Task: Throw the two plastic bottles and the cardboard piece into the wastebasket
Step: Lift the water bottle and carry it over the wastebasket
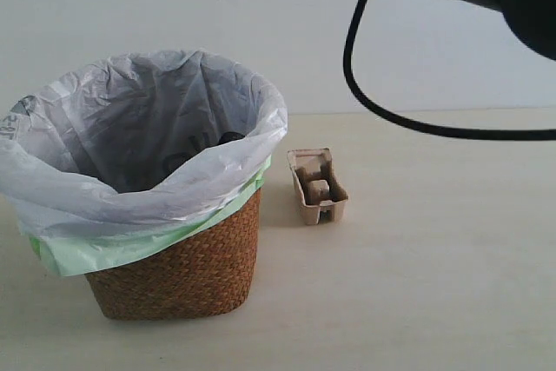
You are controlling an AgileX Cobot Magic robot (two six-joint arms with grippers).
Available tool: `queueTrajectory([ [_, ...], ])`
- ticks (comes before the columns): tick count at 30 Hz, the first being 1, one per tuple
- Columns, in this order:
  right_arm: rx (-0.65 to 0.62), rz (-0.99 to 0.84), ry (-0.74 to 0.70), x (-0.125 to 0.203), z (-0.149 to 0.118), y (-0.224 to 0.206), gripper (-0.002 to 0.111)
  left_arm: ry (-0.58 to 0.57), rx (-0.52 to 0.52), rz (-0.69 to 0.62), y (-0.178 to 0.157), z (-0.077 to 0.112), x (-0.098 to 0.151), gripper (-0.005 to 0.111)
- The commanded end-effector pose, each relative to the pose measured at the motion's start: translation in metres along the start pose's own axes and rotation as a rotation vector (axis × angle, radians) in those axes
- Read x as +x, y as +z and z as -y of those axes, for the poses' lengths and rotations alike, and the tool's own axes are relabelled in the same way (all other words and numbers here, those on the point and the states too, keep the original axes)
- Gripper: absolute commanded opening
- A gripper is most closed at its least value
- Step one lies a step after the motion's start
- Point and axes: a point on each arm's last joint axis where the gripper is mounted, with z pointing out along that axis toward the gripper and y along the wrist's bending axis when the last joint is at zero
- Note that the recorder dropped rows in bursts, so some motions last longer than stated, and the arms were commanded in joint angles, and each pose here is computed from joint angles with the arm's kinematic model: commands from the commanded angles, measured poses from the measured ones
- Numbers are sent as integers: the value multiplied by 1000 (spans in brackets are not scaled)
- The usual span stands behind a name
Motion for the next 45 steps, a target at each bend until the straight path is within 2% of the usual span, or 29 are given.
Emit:
queueTrajectory([
  [1,-11,5,-23,-1,-3,-1,0,-9,5,15,-1,0,-2,108],
  [3,42,-64,-140,6,3,0,0,-9,5,15,-1,0,-2,108],
  [8,155,-271,-558,16,25,-4,0,-9,5,15,-1,0,-2,108],
  [10,211,-321,-634,11,39,-8,0,-9,5,15,-1,0,-2,108],
  [15,429,-384,-611,-23,81,-20,0,-9,5,15,-1,0,-2,108],
  [17,519,-399,-560,-36,96,-28,0,-9,5,15,-1,0,-2,108],
  [21,683,-430,-399,-49,119,-44,0,-9,5,15,-1,0,-2,108],
  [24,712,-429,-258,-45,119,-45,0,-9,5,15,-1,0,-2,108],
  [27,610,-415,-51,-34,104,-36,0,-9,5,15,-1,0,-2,108],
  [32,253,-380,55,-18,47,-11,0,-9,5,15,-1,0,-2,108],
  [34,76,-321,155,-19,15,0,0,-9,5,15,-1,0,-2,108],
  [36,-28,-303,250,-22,-1,6,0,-9,5,15,-1,0,-2,108],
  [37,-48,-300,252,-23,-3,8,0,-9,5,15,-1,0,-2,108],
  [41,-82,-301,123,-25,-6,8,0,-9,5,15,-1,0,-2,108],
  [45,-60,-327,-254,-21,2,8,0,-9,5,15,-1,0,-2,108],
])
